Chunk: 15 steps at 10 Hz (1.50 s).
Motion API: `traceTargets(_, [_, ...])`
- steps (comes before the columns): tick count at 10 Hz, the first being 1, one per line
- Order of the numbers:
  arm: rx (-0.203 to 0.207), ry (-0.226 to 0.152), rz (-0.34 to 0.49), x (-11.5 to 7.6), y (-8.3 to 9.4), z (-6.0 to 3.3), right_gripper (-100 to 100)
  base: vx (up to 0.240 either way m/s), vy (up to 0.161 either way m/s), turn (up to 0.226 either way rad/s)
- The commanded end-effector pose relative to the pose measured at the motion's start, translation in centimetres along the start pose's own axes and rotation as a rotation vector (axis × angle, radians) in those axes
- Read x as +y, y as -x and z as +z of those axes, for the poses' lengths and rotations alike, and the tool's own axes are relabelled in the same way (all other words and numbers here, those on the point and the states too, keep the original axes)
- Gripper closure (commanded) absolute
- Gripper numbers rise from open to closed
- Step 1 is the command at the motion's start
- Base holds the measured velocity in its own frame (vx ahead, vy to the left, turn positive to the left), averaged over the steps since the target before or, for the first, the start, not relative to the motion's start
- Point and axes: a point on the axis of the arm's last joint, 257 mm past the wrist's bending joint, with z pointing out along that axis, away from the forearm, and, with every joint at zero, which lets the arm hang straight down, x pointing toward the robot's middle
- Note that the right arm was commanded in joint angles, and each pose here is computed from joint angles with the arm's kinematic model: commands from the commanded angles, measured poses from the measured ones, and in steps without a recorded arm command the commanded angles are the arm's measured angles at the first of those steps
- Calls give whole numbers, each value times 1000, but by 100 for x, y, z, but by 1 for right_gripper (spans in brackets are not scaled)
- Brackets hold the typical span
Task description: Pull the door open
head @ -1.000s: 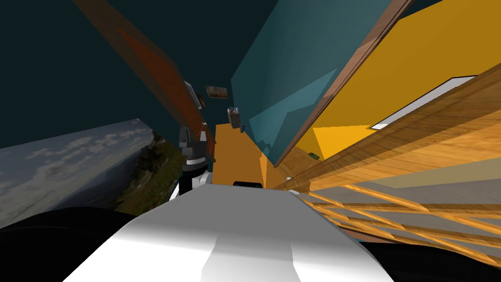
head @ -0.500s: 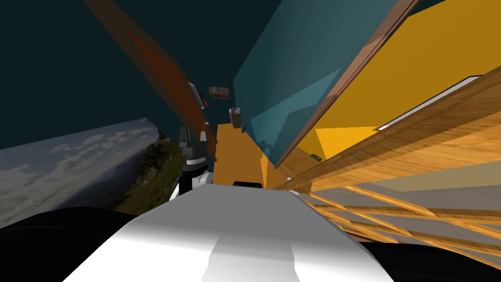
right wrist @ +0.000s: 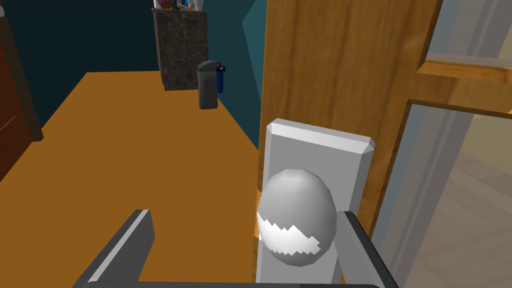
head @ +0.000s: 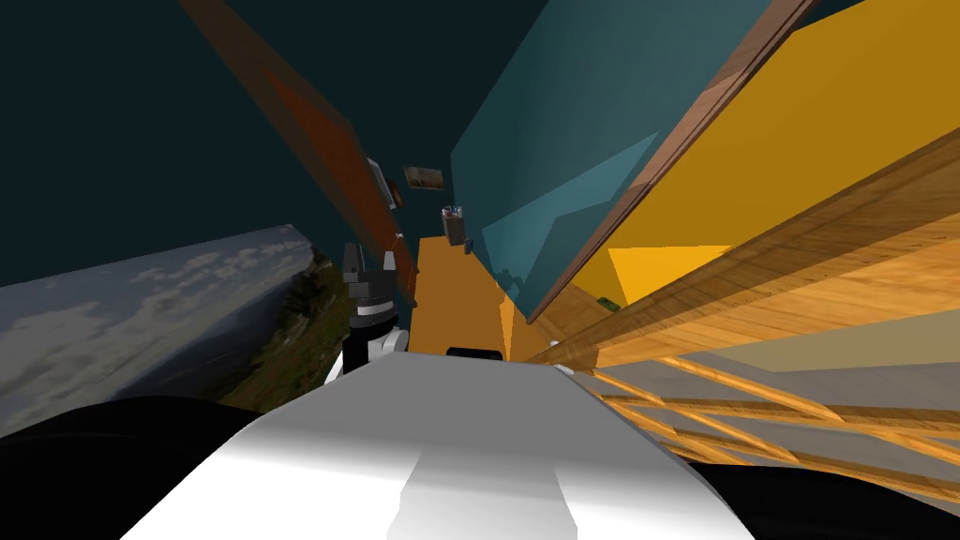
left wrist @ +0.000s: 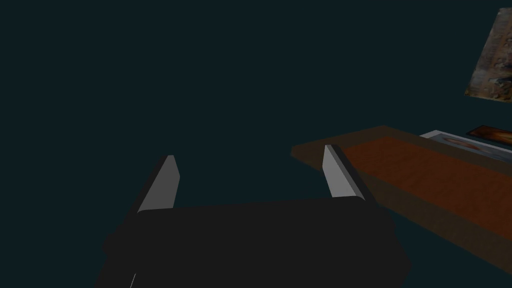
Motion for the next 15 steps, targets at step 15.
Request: traceTargets(15, [-6, 53, 48, -178, 55, -132, 100, -54, -6, 105])
